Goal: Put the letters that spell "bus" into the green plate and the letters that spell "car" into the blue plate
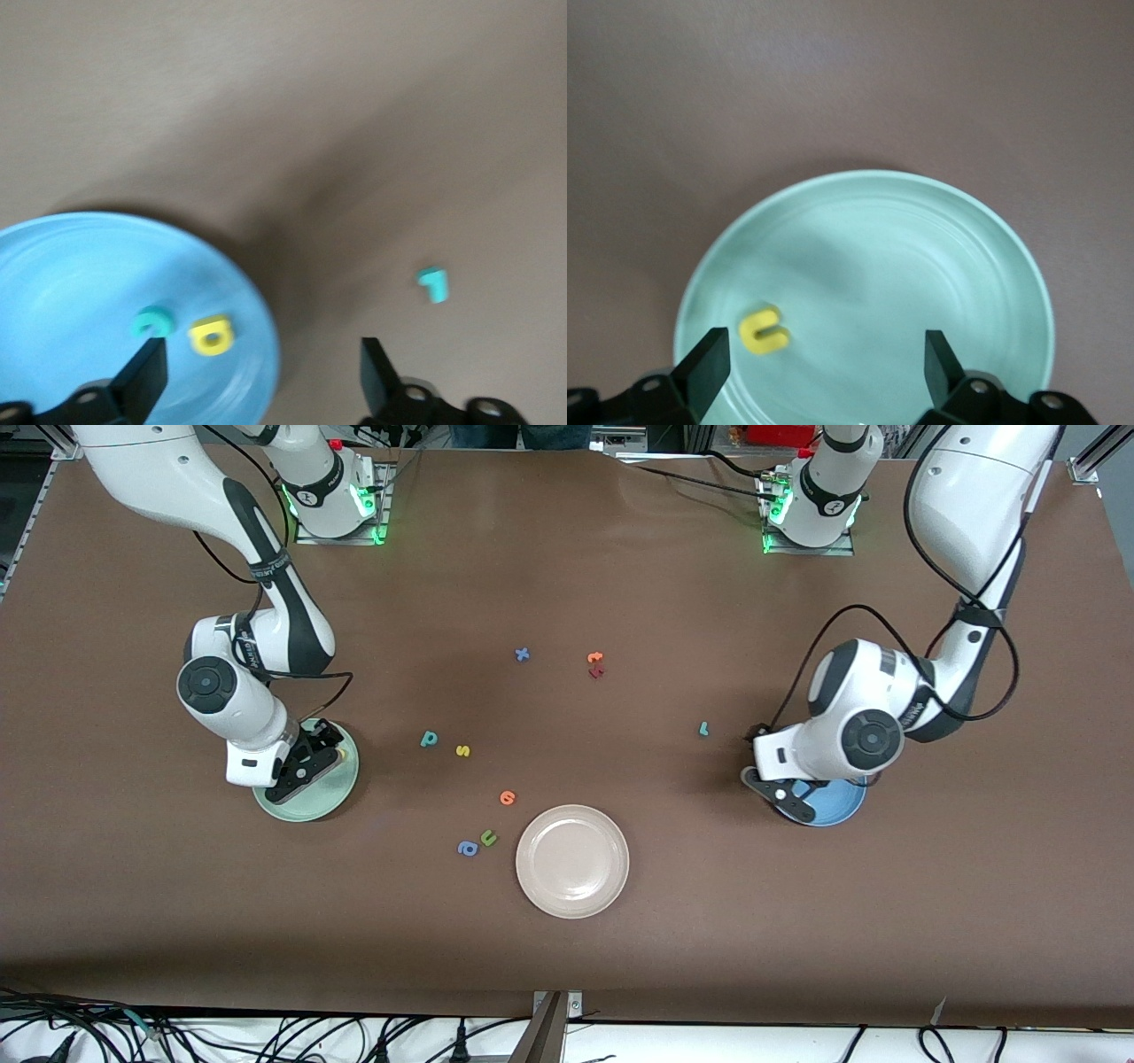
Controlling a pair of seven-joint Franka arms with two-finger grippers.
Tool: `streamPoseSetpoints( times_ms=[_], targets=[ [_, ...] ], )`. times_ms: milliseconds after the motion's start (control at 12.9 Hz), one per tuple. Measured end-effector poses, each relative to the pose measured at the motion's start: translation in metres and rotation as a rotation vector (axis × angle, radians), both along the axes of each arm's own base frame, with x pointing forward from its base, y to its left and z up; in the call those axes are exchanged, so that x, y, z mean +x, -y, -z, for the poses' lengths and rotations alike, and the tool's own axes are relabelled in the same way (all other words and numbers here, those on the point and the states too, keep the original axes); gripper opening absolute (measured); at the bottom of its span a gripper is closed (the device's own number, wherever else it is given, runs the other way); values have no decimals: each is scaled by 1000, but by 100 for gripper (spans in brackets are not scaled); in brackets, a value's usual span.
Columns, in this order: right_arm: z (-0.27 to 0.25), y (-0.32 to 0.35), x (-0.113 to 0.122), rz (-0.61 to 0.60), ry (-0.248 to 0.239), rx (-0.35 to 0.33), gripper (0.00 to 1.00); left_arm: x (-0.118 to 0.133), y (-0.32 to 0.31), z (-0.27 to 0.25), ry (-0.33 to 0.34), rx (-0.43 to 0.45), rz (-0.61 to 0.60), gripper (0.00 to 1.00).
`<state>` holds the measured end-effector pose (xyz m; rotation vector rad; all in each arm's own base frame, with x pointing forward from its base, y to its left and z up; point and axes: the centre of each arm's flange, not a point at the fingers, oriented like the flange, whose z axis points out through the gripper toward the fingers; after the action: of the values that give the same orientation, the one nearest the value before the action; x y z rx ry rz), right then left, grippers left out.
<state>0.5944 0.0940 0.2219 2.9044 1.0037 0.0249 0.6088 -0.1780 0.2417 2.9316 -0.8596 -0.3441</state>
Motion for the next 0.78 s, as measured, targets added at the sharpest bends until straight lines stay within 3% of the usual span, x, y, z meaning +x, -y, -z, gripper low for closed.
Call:
streamPoseSetpoints(
  times_ms=[310,543,620,776],
  targets=[
    [-1,-80,-20,209,-4,67,99,-28,51,17,-39,31,-74,100],
    [-3,-122,-35,383,-12,97,100,-57,83,44,-19,43,-143,99],
    [-1,-126,-38,447,-15,98,100,-67,92,52,-9,48,-156,94],
    [4,-130,-44,575,-23,94,99,-75,95,59,8,72,-153,71]
  ],
)
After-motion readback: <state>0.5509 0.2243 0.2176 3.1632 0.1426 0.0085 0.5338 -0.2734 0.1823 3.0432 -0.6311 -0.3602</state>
